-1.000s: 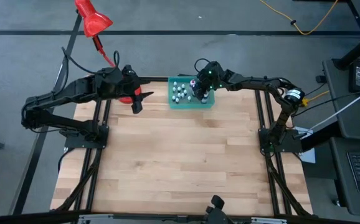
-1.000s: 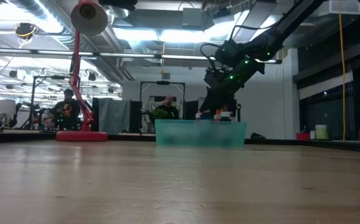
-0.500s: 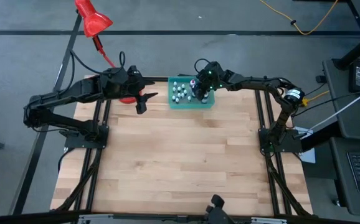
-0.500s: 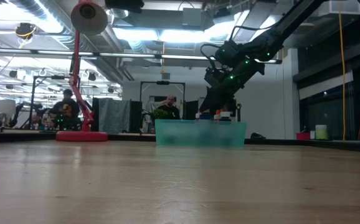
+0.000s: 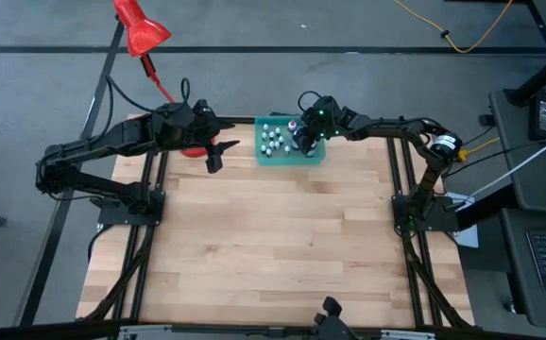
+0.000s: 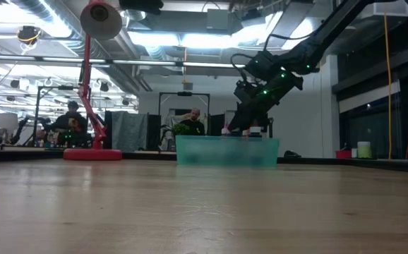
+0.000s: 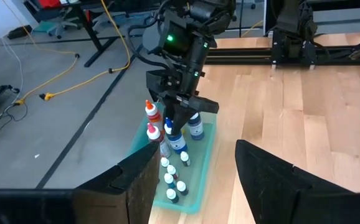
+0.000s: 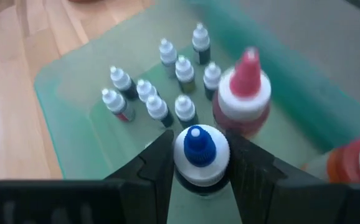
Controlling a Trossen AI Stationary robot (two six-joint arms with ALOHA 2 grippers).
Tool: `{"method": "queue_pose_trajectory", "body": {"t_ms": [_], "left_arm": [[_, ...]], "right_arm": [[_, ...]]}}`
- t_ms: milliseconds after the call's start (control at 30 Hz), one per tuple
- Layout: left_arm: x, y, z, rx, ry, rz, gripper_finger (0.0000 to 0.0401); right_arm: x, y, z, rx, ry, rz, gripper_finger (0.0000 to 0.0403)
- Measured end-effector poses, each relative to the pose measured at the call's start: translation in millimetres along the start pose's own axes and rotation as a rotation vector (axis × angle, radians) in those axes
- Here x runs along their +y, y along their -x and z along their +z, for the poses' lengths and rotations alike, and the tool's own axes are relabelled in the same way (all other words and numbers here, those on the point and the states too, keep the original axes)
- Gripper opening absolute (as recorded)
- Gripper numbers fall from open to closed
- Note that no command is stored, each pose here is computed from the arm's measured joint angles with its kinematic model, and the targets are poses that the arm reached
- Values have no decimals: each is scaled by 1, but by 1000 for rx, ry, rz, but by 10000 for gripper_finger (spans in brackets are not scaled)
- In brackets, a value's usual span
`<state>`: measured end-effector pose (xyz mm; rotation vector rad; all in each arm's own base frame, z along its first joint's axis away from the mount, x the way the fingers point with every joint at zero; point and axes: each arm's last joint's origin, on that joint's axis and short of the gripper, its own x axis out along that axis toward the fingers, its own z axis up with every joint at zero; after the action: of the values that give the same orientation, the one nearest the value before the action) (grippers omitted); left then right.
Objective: Pick & Place food coloring
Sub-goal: Put the large blue food coloring bottle into the green bin
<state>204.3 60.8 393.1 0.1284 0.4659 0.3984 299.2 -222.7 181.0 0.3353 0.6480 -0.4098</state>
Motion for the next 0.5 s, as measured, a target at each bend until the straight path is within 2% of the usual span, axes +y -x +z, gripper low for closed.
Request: {"method": "queue_pose_trajectory", "body": {"t_ms": [367,500], "left_arm": [[0,0,0,-4,-7,1,202],[0,0,0,-4,-8,1,205]], "right_arm": [[0,-1,-1,-26,-18,20,132],[0,-1,-1,-27,-18,19,146]]}}
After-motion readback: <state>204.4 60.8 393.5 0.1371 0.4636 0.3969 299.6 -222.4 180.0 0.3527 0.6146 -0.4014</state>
